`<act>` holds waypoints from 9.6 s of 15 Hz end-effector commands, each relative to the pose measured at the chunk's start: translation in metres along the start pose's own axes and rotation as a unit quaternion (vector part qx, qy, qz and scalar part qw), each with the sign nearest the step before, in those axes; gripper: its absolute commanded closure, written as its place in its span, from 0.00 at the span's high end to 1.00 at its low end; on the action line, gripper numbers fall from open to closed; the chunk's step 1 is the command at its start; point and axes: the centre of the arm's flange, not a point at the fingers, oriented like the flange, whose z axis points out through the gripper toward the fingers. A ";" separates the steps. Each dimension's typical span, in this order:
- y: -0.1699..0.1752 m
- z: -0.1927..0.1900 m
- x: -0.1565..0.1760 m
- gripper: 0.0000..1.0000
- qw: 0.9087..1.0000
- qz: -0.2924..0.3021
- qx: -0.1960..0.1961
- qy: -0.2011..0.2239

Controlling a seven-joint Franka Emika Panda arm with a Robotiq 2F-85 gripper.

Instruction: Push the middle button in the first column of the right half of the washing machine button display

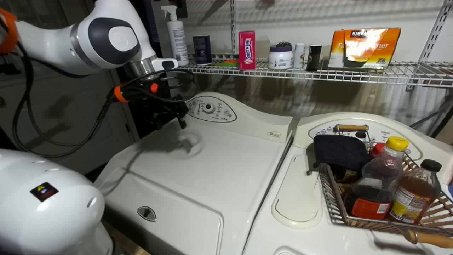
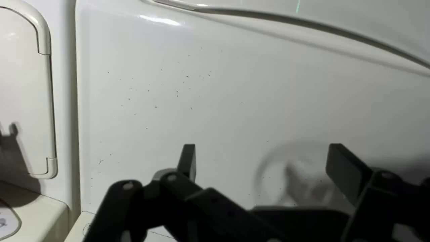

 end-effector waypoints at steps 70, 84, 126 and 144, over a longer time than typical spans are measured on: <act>0.039 0.132 0.246 0.00 0.914 0.068 0.299 0.266; 0.047 0.196 0.285 0.00 0.915 0.129 0.277 0.263; 0.048 0.217 0.315 0.00 0.913 0.174 0.257 0.265; 0.045 0.091 0.221 0.73 0.970 0.070 0.226 0.048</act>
